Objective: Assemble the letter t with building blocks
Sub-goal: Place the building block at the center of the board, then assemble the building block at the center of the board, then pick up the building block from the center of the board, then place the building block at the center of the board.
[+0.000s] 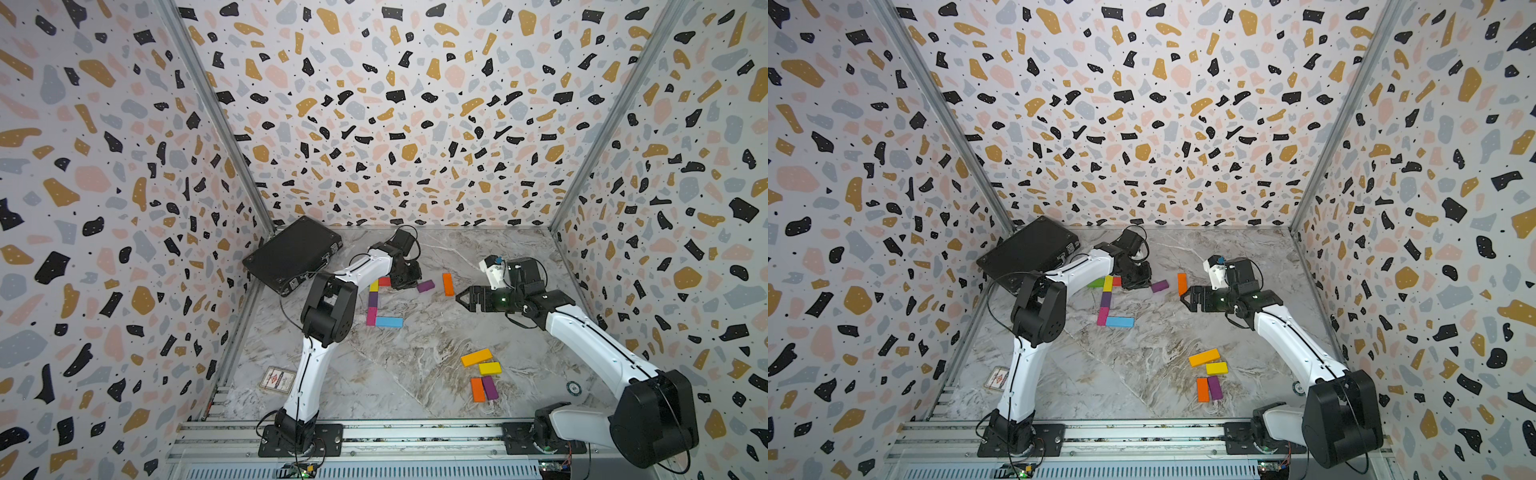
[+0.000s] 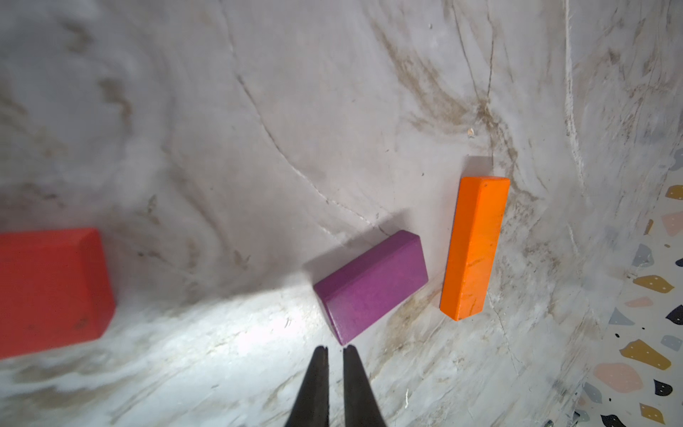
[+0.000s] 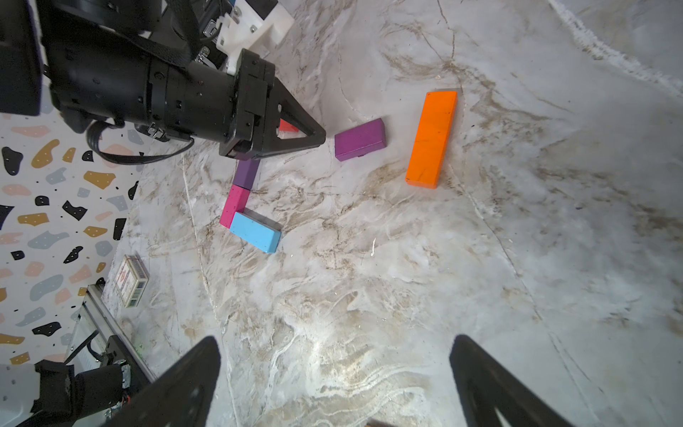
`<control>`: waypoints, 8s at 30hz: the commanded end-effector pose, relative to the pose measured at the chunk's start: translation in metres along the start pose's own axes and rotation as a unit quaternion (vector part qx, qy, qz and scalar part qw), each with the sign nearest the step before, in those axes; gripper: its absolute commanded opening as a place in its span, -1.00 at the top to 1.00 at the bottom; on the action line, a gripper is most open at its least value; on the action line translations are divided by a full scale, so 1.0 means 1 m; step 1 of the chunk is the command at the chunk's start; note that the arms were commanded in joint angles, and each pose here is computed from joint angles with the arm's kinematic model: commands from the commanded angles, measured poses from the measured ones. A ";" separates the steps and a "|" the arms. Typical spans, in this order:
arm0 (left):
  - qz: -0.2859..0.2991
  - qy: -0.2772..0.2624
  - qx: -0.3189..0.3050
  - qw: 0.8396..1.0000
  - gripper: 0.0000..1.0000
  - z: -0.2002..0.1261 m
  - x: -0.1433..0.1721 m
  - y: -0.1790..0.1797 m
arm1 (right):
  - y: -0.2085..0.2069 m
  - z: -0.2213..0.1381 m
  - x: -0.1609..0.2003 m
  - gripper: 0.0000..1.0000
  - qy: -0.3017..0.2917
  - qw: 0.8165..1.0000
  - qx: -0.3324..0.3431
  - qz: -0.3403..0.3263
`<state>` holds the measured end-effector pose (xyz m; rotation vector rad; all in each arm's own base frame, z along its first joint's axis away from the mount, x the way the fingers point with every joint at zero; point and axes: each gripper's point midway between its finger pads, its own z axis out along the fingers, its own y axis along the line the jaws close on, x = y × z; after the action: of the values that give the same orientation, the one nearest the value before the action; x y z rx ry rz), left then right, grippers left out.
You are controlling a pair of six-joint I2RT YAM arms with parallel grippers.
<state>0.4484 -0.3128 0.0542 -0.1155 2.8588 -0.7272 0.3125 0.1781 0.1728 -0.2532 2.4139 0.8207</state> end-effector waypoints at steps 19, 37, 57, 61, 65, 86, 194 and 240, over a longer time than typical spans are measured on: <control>0.017 -0.002 -0.046 0.999 0.98 0.022 -0.003 0.019 | 0.003 -0.008 -0.006 -0.99 -0.010 1.000 -0.007 0.001; 0.029 -0.002 -0.031 0.999 0.98 0.036 -0.007 0.000 | 0.002 -0.009 -0.004 -0.99 -0.006 1.000 -0.007 0.002; 0.023 0.012 -0.025 0.999 0.92 0.036 0.005 -0.008 | 0.003 -0.008 -0.002 -0.99 -0.005 1.000 -0.013 0.004; 0.021 0.011 -0.022 0.999 0.92 0.037 0.004 -0.009 | 0.004 -0.008 -0.002 -0.99 -0.005 1.000 -0.013 0.004; 0.020 0.010 -0.017 1.000 0.92 0.036 0.003 -0.012 | 0.003 -0.008 -0.001 -0.99 -0.004 1.000 -0.013 0.004; 0.015 0.010 0.003 1.000 0.92 0.040 0.001 -0.024 | 0.004 -0.009 -0.001 -0.99 -0.004 1.000 -0.014 0.003; 0.205 0.099 0.217 0.949 -0.99 -0.151 0.196 -0.007 | -0.070 -0.004 0.198 -0.19 0.228 0.923 0.307 0.044; 0.214 0.086 0.213 0.950 -0.99 -0.128 0.092 -0.033 | -0.116 0.105 -0.012 -0.15 0.200 0.953 0.224 -0.028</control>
<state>0.3271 -0.2915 0.1561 0.6046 2.6906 -1.2492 0.4005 0.1492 0.0449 -0.3948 2.8879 0.1761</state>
